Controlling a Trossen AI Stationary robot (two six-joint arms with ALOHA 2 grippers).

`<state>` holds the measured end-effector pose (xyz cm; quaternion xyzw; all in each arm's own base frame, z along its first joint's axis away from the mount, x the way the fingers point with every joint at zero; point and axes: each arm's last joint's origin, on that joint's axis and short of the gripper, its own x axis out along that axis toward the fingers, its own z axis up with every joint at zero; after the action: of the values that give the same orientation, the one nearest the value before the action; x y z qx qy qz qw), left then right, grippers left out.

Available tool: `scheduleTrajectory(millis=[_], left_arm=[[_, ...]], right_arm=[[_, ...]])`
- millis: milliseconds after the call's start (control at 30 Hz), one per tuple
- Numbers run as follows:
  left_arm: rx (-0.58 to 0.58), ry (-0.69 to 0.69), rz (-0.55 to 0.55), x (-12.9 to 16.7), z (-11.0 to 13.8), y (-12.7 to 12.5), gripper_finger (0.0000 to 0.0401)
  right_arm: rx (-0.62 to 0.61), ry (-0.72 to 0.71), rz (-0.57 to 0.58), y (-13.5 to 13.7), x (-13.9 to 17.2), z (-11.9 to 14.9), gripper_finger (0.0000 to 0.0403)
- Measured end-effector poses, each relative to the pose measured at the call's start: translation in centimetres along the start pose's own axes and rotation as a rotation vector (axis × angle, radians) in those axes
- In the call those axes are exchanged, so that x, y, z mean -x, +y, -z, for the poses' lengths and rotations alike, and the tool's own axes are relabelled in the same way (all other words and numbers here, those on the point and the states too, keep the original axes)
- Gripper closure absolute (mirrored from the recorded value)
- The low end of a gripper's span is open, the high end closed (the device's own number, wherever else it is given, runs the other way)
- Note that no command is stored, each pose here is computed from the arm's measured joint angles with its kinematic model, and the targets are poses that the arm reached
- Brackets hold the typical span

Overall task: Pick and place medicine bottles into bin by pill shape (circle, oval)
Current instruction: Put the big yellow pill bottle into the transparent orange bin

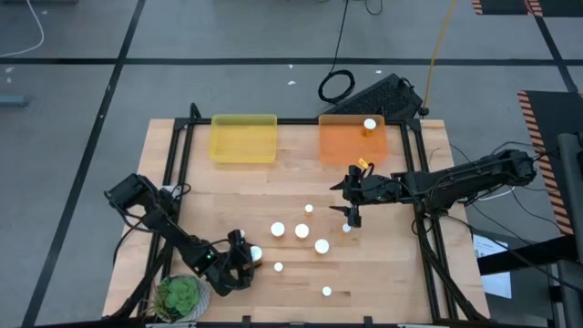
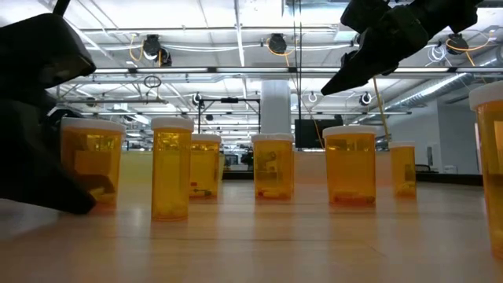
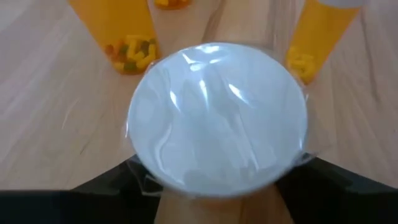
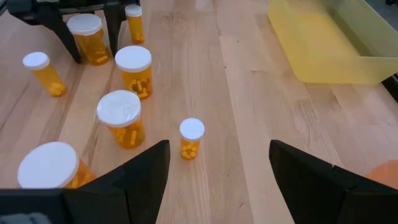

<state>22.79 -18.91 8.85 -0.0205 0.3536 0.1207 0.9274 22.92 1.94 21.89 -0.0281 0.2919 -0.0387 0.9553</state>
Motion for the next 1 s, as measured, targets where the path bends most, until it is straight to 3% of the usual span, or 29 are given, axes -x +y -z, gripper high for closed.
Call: scheduleTrajectory(millis=[333,500,733,1000], left_arm=[[0.008,-0.012,-0.012,-0.1,-0.1,0.1,0.0226],[0.028,-0.033,-0.013,0.4,-0.9,0.5,0.0214],[0.028,-0.095,-0.006,1.6,-3.9,1.7,0.0217],[-0.01,-0.16,-0.022,2.7,-7.4,4.1,0.0215]], right_arm=[[-0.003,-0.002,0.0,0.0,0.0,0.0,0.0135],[-0.053,-0.018,0.0,0.0,0.0,-0.2,0.0135],[-0.124,-0.154,0.015,0.2,-0.5,-1.8,0.0135],[-0.082,-0.157,-0.029,2.6,-4.1,-6.6,0.0135]])
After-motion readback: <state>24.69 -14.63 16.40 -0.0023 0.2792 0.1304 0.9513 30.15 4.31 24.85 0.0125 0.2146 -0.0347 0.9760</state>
